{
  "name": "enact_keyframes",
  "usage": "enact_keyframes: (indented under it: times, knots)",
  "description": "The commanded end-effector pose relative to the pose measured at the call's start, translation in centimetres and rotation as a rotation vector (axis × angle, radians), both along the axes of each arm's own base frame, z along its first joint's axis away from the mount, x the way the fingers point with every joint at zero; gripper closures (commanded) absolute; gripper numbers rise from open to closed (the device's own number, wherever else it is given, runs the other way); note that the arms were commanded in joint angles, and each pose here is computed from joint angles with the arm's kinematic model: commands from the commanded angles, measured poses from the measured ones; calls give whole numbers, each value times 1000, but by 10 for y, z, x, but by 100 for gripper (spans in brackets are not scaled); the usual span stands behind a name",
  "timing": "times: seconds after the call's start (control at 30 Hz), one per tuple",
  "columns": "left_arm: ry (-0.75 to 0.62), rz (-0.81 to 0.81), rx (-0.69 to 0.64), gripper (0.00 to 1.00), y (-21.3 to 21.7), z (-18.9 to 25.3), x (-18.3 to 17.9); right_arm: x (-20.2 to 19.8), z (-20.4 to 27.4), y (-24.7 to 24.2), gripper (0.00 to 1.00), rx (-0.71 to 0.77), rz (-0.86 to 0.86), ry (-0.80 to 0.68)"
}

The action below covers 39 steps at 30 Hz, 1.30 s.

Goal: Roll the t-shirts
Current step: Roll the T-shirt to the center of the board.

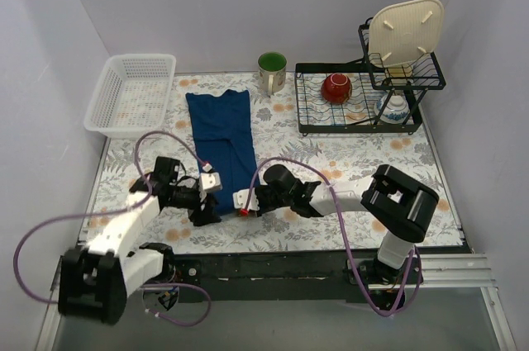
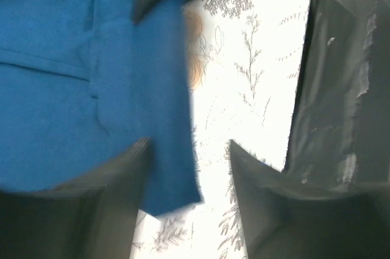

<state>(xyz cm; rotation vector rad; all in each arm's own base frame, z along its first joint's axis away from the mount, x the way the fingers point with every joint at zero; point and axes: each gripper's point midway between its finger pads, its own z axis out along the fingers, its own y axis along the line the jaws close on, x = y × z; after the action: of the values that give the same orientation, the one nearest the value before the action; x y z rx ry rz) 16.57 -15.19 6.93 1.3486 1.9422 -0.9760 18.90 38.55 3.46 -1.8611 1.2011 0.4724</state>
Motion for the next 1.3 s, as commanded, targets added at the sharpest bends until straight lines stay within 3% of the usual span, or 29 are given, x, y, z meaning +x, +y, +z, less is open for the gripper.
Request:
enact_keyframes:
  times: [0.0, 0.07, 0.3, 0.5, 0.63, 0.67, 0.77, 0.8, 1.0, 1.1, 1.13, 1.27]
  knots:
    - [-381, 8, -3, 40, 5, 12, 9, 8, 6, 6, 87, 1, -8, 80]
    - [-469, 0, 17, 36, 8, 8, 6, 9, 6, 6, 87, -8, -11, 87]
    - [-551, 2, 74, 33, 11, -7, 12, 3, 9, 6, 87, 0, 8, 115]
    - [-523, 41, 92, 42, 9, -15, 24, -1, 7, 5, 87, -10, 30, 107]
    - [-432, 36, 62, 59, 0, -19, 21, -2, 7, 5, 87, -13, 39, 112]
    - [-411, 35, 60, 75, -2, -19, 19, -3, 7, 5, 87, -10, 38, 118]
    - [-302, 3, 53, 97, -5, -19, 8, -9, 1, -2, 87, -53, 27, 178]
    - [-208, -10, 72, 100, -2, -23, -7, -12, 3, -3, 86, -54, 32, 201]
    - [-19, -83, 123, 100, 2, 0, -22, -48, 27, -36, 87, -133, 146, 465]
    - [106, -116, 134, 100, 3, 8, -36, -50, 56, -38, 87, -118, 204, 566]
    - [135, -117, 135, 100, 3, 10, -39, -59, 51, -51, 87, -183, 217, 629]
    - [258, -115, 155, 100, 6, 11, -50, -63, 73, -54, 87, -210, 298, 735]
